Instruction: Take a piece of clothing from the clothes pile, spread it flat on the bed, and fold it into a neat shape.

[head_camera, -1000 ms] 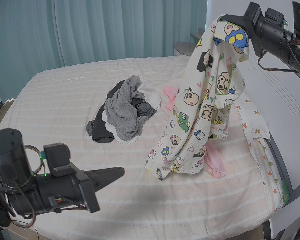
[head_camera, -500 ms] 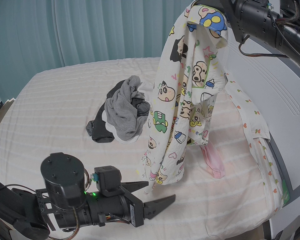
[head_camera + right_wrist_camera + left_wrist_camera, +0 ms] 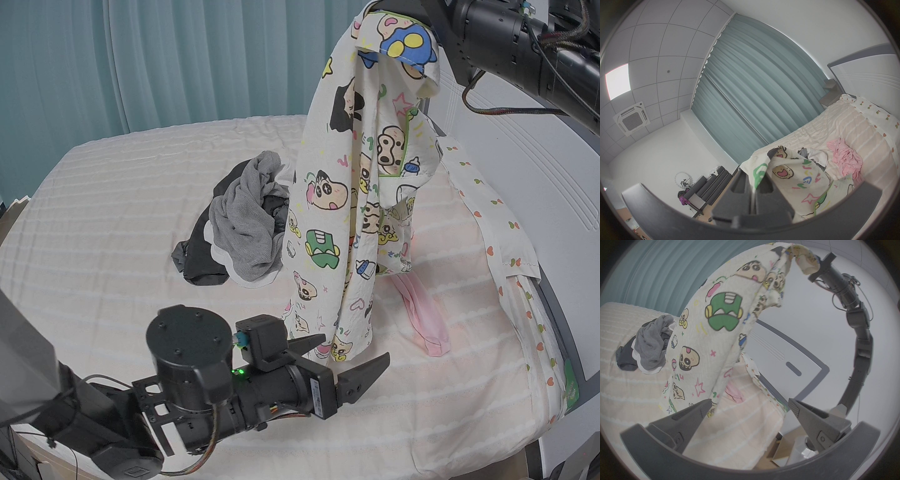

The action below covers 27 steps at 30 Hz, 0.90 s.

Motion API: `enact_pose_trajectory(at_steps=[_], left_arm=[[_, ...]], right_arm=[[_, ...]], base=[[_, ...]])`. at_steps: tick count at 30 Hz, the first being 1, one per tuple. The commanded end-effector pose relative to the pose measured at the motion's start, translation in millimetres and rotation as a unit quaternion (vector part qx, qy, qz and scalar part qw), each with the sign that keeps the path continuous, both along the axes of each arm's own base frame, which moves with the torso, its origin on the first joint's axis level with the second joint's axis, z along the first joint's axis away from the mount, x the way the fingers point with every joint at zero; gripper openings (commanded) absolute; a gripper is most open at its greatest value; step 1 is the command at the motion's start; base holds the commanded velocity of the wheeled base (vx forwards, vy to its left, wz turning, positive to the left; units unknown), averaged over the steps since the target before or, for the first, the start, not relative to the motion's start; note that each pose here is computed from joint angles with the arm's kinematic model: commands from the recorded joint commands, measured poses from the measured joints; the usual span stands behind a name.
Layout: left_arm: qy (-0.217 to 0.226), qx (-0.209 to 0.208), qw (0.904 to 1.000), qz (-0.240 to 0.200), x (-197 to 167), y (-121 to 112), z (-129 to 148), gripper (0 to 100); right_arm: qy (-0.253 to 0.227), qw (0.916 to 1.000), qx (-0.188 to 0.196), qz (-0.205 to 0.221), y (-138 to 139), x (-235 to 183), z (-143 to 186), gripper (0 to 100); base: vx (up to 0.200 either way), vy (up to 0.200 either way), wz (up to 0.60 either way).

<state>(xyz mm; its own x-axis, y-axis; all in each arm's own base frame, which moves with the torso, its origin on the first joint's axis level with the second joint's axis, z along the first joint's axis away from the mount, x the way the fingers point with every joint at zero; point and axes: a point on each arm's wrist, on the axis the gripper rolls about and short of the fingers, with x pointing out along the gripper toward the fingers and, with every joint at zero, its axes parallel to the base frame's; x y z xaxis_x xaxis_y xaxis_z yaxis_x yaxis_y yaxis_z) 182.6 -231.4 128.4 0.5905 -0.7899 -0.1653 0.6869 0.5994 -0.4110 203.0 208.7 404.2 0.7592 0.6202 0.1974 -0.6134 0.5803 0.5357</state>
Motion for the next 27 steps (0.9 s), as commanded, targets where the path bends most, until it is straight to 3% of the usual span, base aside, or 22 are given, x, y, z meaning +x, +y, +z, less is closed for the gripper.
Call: enact_pose_trajectory(at_steps=[1,8,19,27], left_arm=[[0.013,0.019,0.9995,0.021,21,-13,-24,100],[0.002,0.010,0.9982,0.060,44,-19,-24,100],[-0.003,0.006,0.9965,0.083,56,-13,-22,100],[-0.010,-0.006,0.9969,0.078,74,-34,-27,100]], right_arm=[[0.001,1.0000,-0.001,0.001,1,0,-1,0],[0.001,1.0000,-0.001,0.001,1,0,-1,0],[0.001,1.0000,-0.001,0.001,1,0,-1,0],[0.000,1.0000,0.001,0.002,1,0,1,0]], base=[[0.000,0.000,0.00],[0.000,0.000,0.00],[0.000,0.000,0.00],[0.000,0.000,0.00]])
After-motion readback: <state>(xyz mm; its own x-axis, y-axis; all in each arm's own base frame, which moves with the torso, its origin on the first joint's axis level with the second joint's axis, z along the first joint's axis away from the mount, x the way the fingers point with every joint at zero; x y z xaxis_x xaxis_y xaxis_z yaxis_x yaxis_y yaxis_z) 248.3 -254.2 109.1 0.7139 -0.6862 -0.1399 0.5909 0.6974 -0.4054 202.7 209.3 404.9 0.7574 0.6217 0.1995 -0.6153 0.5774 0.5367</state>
